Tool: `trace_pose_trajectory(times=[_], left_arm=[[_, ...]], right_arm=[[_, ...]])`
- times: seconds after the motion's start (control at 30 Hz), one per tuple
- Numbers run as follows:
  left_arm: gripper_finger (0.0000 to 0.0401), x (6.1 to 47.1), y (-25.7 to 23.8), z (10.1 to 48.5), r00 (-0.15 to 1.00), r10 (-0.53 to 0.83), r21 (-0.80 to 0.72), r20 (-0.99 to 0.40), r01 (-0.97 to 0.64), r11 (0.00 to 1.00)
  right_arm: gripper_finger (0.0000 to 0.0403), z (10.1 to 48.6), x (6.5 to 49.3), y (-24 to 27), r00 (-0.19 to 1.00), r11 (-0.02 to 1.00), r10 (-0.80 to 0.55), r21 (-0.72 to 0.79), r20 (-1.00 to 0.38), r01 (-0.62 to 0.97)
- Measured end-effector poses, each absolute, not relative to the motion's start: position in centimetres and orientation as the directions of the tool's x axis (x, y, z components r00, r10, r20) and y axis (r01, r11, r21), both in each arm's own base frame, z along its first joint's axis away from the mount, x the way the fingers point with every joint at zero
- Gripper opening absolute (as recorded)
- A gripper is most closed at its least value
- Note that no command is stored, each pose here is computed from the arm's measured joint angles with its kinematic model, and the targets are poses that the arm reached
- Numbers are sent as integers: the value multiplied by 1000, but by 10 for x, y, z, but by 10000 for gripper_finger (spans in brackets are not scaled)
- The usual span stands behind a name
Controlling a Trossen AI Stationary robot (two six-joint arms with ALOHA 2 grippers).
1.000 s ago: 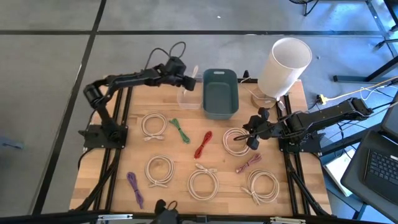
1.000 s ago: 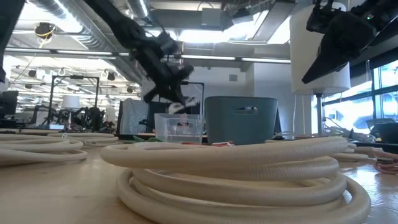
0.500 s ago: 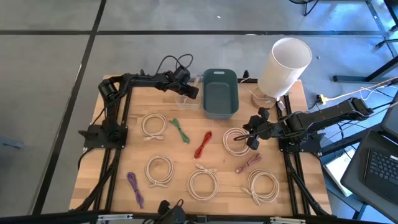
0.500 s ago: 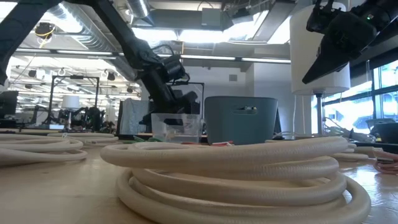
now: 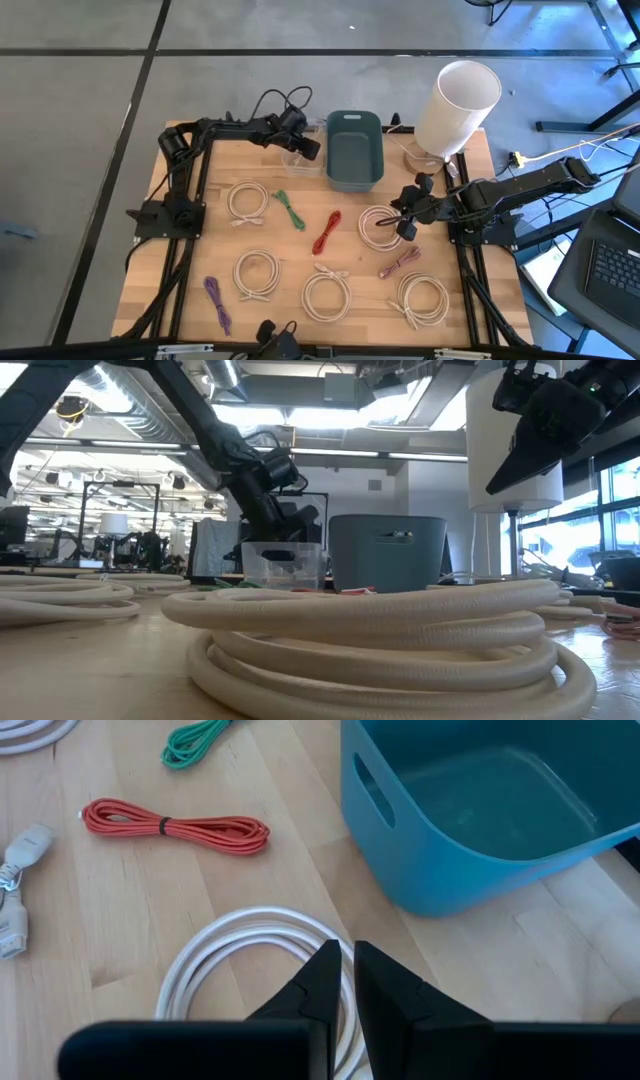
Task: Pick and place USB-C Cables
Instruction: Put the white USB cable into the transparent bin, then put the purple USB cable into the transparent bin
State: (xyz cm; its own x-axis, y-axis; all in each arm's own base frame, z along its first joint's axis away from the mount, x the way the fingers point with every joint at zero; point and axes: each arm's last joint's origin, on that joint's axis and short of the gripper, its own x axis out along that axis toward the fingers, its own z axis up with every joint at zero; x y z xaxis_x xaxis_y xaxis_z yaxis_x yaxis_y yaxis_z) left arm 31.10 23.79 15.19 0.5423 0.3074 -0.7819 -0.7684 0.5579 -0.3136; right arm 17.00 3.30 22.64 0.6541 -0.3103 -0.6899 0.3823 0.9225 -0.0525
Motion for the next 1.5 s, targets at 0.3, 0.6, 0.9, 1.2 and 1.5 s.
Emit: trace_pose_trajectory(times=[0.3,0.6,0.9,1.2,1.5], left_arm=[[140,311,236,160,560,275,-333,-781,-747,575],[143,305,231,254,710,311,-381,-631,-634,673],[143,262,144,358,856,45,-361,-514,-264,894],[143,229,30,357,598,-74,-188,-798,-130,973],[143,218,-58,298,378,-45,-273,-925,-577,770]], right_arm=[[37,226,170,33,653,923,-311,-53,-690,382],[37,226,170,33,650,923,-311,-57,-693,381],[37,225,168,34,640,933,-272,-35,-718,358],[37,225,168,34,638,934,-275,-42,-719,354],[37,225,168,34,638,942,-276,-71,-719,327]])
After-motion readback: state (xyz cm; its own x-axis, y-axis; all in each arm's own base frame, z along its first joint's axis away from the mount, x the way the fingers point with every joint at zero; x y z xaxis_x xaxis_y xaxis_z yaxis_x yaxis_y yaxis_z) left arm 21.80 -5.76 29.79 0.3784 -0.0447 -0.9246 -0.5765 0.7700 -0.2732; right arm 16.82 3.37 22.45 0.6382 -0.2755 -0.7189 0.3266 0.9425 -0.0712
